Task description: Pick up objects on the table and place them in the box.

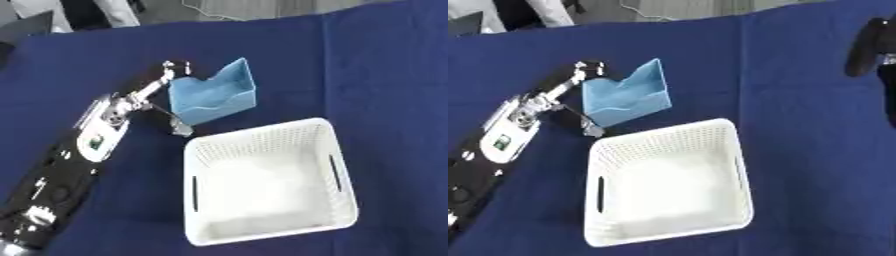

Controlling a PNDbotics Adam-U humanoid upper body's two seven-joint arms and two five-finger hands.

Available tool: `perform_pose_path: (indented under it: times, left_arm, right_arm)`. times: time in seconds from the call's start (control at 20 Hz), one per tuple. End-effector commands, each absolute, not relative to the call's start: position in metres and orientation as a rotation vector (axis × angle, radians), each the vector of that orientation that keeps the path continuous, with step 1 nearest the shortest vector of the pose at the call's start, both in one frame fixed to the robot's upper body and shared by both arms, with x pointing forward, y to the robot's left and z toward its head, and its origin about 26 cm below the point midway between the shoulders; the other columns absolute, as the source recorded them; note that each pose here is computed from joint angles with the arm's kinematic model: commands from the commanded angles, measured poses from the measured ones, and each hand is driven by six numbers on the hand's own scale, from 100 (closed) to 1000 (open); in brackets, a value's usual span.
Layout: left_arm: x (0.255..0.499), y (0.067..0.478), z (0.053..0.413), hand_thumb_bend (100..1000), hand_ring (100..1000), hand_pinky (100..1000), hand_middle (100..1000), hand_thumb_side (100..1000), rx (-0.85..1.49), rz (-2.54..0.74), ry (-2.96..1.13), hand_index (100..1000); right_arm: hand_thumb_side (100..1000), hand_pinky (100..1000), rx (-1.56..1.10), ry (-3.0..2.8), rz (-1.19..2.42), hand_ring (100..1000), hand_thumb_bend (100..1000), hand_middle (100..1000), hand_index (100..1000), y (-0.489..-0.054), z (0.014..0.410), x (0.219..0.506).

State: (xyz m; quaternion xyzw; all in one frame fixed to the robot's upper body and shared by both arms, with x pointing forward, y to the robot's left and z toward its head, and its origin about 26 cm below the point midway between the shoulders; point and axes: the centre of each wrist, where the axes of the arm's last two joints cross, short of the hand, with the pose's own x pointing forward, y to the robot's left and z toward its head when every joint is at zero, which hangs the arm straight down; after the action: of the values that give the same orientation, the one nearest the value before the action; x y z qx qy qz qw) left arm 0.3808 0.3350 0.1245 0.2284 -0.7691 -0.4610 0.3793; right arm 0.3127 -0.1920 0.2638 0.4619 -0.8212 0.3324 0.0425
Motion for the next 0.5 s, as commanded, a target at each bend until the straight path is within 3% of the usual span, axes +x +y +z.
perform_pose_path:
  times: [0.05, 0.1, 0.15, 0.2, 0.25, 0.3, 0.35, 0.4, 0.45, 0.5]
  left_arm:
    - [0.3804, 0.3353, 0.1302, 871, 634, 417, 656, 614, 0.577, -1.173, -1.992, 736]
    - [0.3803, 0.3343, 0.1296, 754, 623, 401, 645, 595, 0.569, -1.159, -2.005, 723]
    - [0.3803, 0.3337, 0.1289, 551, 556, 329, 599, 425, 0.564, -1.142, -2.015, 653]
    - [0.3804, 0.3333, 0.1282, 495, 517, 292, 575, 359, 0.561, -1.125, -2.020, 630]
    - [0.3805, 0.3334, 0.1274, 332, 416, 170, 460, 193, 0.561, -1.104, -2.019, 523]
    - [0.3808, 0.3331, 0.1273, 332, 416, 170, 460, 193, 0.563, -1.085, -2.018, 523]
    - [0.3809, 0.3327, 0.1279, 266, 367, 100, 391, 147, 0.568, -1.071, -2.019, 430]
    - [0.3808, 0.3321, 0.1286, 275, 377, 107, 407, 142, 0.574, -1.059, -2.022, 455]
    - [0.3806, 0.3313, 0.1292, 280, 356, 100, 379, 223, 0.578, -1.050, -2.026, 414]
    - [0.3804, 0.3304, 0.1297, 279, 357, 100, 380, 216, 0.581, -1.043, -2.032, 415]
  right_arm:
    - [691, 616, 1.422, -2.521, 1.039, 709, 100, 811, 803, -0.1910, 0.2696, 0.3110]
    - [691, 616, 1.422, -2.519, 1.038, 709, 100, 811, 803, -0.1909, 0.2694, 0.3110]
    - [691, 616, 1.422, -2.517, 1.038, 709, 100, 811, 803, -0.1908, 0.2692, 0.3110]
    - [692, 616, 1.422, -2.516, 1.038, 708, 100, 810, 803, -0.1907, 0.2691, 0.3110]
    - [693, 615, 1.422, -2.514, 1.037, 708, 100, 810, 802, -0.1907, 0.2690, 0.3110]
    - [693, 615, 1.422, -2.513, 1.036, 708, 100, 810, 802, -0.1906, 0.2689, 0.3110]
    - [692, 615, 1.422, -2.512, 1.035, 707, 100, 809, 801, -0.1906, 0.2689, 0.3110]
    - [692, 615, 1.423, -2.511, 1.034, 707, 100, 809, 802, -0.1905, 0.2688, 0.3110]
    - [693, 614, 1.423, -2.511, 1.034, 706, 100, 808, 799, -0.1904, 0.2688, 0.3110]
    - [692, 614, 1.423, -2.510, 1.033, 706, 100, 808, 800, -0.1904, 0.2687, 0.3110]
